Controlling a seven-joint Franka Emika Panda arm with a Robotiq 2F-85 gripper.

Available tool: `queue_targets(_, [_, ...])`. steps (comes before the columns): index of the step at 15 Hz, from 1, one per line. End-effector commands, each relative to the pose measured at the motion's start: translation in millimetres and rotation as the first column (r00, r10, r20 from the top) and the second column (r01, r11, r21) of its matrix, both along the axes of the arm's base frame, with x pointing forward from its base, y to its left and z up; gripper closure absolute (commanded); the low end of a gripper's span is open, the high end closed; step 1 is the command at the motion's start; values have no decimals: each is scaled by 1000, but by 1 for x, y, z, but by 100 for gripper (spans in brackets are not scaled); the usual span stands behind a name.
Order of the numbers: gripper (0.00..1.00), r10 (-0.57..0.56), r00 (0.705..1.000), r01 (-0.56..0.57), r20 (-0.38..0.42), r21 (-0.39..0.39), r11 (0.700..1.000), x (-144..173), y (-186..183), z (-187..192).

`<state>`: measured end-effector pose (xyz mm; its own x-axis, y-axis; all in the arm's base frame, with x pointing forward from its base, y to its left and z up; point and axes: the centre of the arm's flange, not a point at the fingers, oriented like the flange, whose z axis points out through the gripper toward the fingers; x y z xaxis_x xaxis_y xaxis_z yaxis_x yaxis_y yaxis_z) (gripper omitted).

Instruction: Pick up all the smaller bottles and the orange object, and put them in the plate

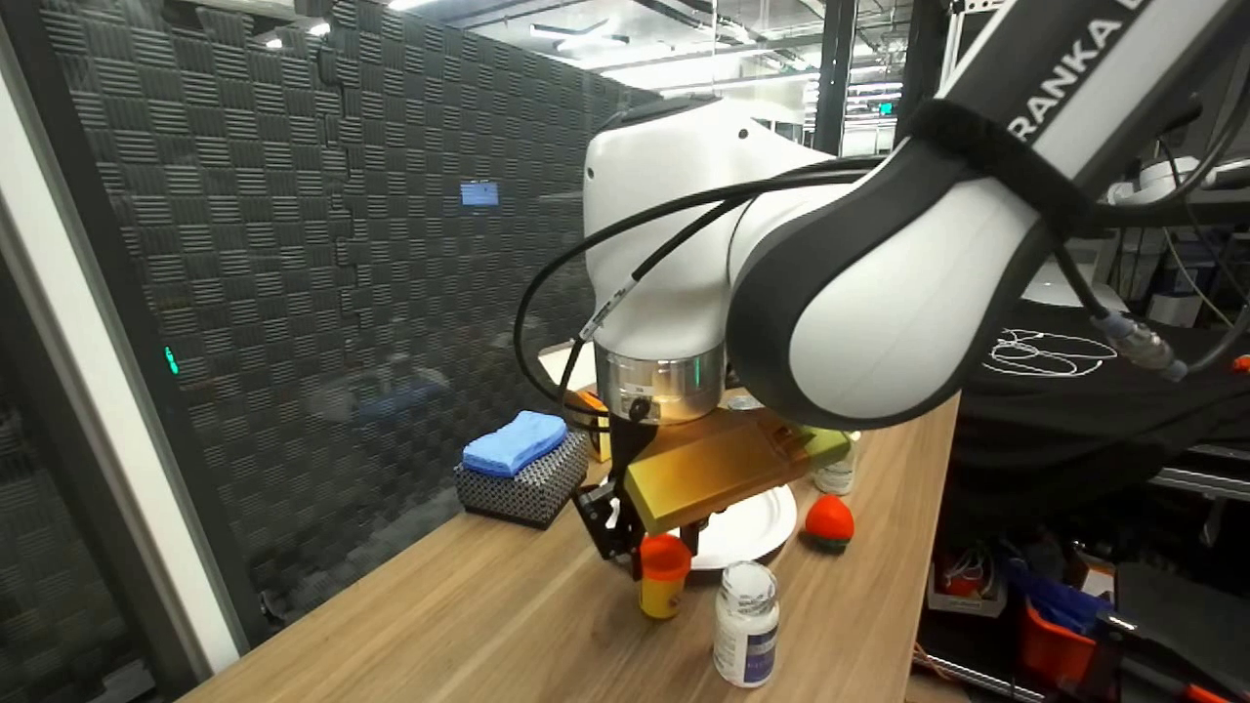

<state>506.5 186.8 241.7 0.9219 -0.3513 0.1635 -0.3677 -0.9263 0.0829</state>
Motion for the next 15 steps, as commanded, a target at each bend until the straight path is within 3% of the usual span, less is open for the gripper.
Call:
queue_targets(1, [72, -18, 998, 17, 61, 12, 1000, -14, -8, 30])
queue_targets(6, [72, -95, 993, 95, 68, 10, 995, -20, -27, 31])
queue_targets(15, [72, -211, 973, 210, 92, 22, 978, 9, -70, 28])
